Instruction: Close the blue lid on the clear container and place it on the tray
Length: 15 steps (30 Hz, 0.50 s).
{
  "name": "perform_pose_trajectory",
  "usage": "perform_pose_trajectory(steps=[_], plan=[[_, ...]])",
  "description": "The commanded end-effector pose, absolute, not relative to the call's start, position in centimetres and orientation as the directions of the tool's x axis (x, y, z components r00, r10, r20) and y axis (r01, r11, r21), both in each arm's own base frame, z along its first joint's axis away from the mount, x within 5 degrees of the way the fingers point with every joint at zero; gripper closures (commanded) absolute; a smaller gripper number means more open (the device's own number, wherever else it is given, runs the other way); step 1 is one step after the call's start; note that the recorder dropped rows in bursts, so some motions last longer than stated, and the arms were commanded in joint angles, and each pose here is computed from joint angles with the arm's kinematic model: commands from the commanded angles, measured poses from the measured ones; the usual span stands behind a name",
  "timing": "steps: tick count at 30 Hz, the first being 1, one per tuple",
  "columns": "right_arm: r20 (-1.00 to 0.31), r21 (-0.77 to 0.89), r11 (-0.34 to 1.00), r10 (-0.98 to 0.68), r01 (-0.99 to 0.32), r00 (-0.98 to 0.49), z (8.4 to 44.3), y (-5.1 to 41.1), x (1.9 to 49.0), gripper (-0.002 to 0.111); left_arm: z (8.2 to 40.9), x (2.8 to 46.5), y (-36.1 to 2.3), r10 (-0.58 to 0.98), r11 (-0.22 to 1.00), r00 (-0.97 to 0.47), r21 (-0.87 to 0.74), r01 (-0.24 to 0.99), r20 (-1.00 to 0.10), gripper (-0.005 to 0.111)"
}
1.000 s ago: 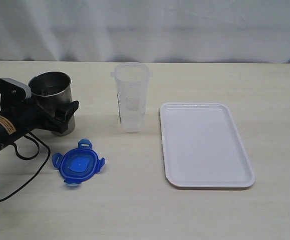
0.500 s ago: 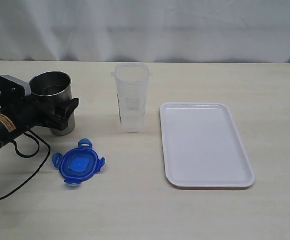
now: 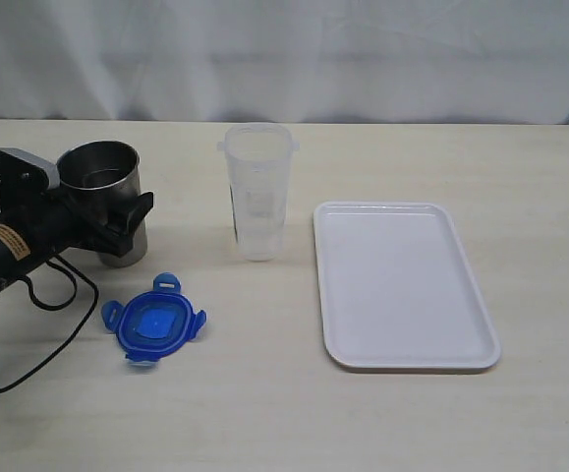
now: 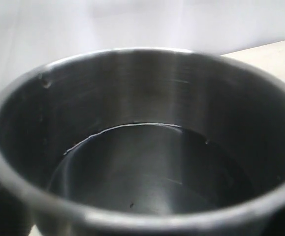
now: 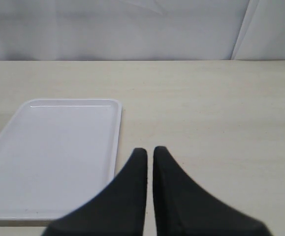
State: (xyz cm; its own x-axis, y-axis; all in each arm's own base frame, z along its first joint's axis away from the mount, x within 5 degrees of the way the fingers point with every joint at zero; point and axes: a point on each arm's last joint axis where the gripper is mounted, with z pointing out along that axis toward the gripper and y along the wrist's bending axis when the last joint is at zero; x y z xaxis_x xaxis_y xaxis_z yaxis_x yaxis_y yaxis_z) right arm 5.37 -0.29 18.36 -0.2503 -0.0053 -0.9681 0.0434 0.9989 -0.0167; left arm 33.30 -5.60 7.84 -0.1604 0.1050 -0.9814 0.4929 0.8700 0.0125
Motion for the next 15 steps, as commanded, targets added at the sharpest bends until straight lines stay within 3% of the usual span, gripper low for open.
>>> perform_pose_trajectory(steps=[1,15], plan=[[-0.970,-0.017,0.999,-0.004,0.049,-0.242,18.33,-0.32,5.37,0.104,8.18,33.43,-5.47,0.091,0.876,-0.148,0.009,0.482,-0.985,0.021],[-0.970,-0.017,0.999,-0.004,0.049,-0.242,18.33,-0.32,5.37,0.104,8.18,33.42,-5.50,0.093,0.874,-0.148,0.009,0.486,-0.985,0.021]])
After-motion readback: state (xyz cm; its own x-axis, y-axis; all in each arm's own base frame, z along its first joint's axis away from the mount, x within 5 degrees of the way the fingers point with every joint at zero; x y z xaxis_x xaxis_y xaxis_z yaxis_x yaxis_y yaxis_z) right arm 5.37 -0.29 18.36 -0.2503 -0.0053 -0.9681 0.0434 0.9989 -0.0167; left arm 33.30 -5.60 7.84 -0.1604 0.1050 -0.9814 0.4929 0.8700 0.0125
